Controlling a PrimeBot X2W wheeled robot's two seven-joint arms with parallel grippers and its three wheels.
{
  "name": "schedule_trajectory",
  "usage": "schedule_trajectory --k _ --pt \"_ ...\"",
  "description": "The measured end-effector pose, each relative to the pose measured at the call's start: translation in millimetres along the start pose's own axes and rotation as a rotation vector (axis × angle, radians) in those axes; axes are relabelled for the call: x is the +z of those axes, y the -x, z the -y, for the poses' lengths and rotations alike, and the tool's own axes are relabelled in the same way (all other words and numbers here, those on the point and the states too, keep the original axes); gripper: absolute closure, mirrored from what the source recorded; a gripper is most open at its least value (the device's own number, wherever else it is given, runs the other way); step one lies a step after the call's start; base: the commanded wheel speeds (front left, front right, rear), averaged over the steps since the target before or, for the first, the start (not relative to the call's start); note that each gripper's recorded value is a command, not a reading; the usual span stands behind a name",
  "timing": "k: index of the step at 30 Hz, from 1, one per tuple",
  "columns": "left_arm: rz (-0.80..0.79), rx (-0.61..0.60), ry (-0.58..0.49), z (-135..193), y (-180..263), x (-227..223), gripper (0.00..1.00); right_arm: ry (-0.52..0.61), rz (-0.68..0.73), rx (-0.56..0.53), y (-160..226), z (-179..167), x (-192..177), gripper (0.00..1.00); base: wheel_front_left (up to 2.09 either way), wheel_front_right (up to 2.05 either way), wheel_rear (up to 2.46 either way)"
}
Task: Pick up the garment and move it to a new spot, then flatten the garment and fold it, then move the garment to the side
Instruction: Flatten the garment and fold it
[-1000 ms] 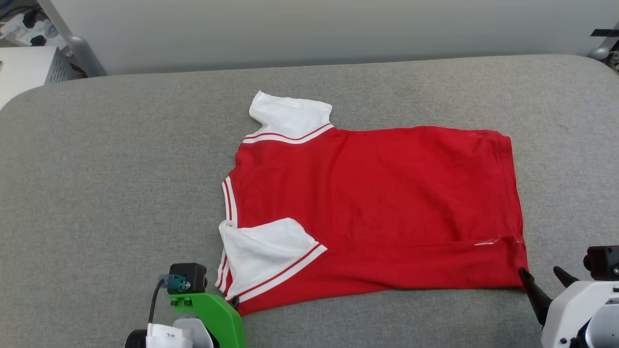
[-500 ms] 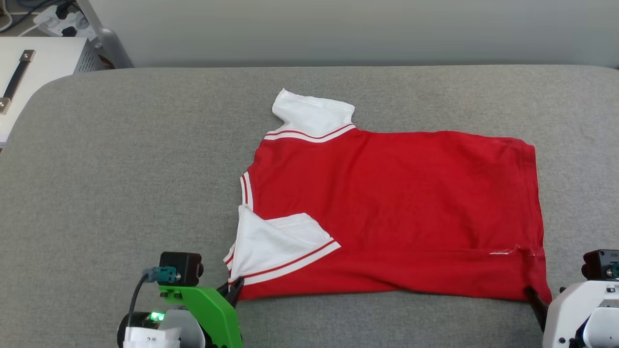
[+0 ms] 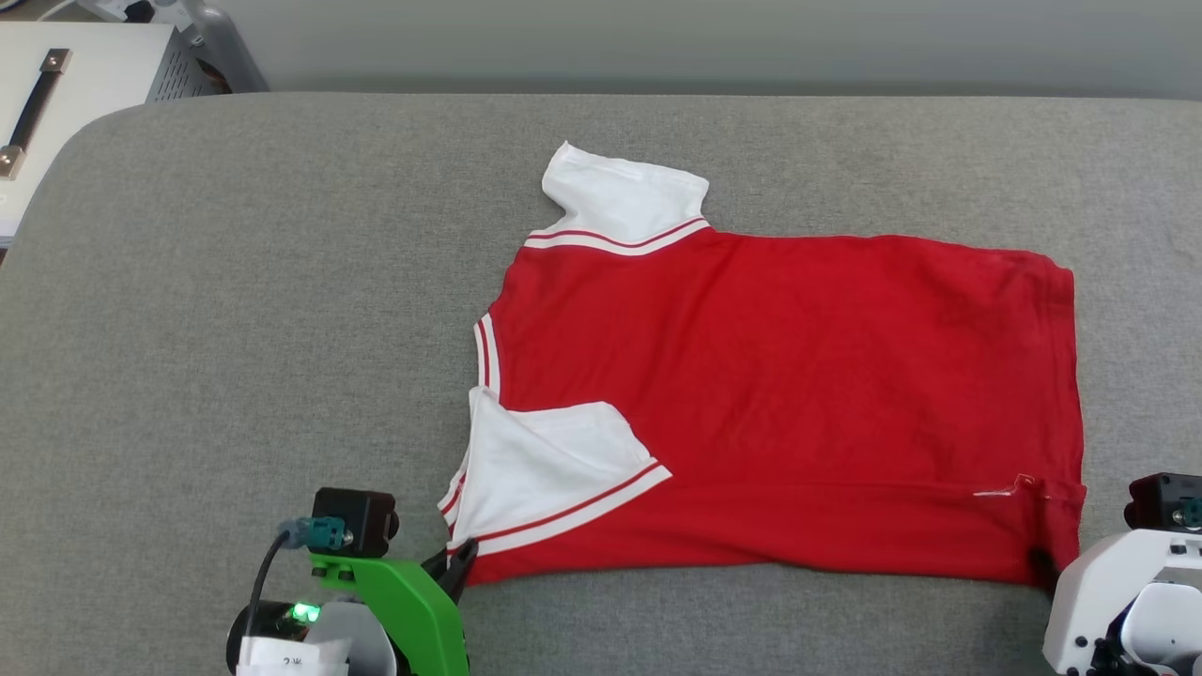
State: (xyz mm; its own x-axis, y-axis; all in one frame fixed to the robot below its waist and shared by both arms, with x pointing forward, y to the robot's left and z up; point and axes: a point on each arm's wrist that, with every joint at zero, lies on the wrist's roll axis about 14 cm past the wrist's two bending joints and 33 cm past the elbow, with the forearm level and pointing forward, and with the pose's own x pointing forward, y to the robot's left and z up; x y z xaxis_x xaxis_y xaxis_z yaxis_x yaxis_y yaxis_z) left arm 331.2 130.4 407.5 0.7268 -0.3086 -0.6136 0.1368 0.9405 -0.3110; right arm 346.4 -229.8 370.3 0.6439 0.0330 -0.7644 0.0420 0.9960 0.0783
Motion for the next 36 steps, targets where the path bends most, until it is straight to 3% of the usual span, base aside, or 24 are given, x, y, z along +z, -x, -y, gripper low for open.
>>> schedule_trajectory --k 17,25,36 --pt "-0.029 0.001 -0.037 -3.6 22.1 -19.3 1.0 0.041 0.054 0.004 32.0 13.2 15.9 1.0 0.0 0.0 0.0" --pt "-0.077 -0.012 -0.012 2.0 30.3 -40.7 1.0 0.045 -0.034 -0.008 47.9 22.4 -6.6 1.0 0.0 0.0 0.0" --pt "-0.169 -0.006 0.012 -1.9 17.0 -70.7 1.0 0.012 -0.09 -0.012 34.4 23.4 -26.2 1.0 0.0 0.0 0.0"
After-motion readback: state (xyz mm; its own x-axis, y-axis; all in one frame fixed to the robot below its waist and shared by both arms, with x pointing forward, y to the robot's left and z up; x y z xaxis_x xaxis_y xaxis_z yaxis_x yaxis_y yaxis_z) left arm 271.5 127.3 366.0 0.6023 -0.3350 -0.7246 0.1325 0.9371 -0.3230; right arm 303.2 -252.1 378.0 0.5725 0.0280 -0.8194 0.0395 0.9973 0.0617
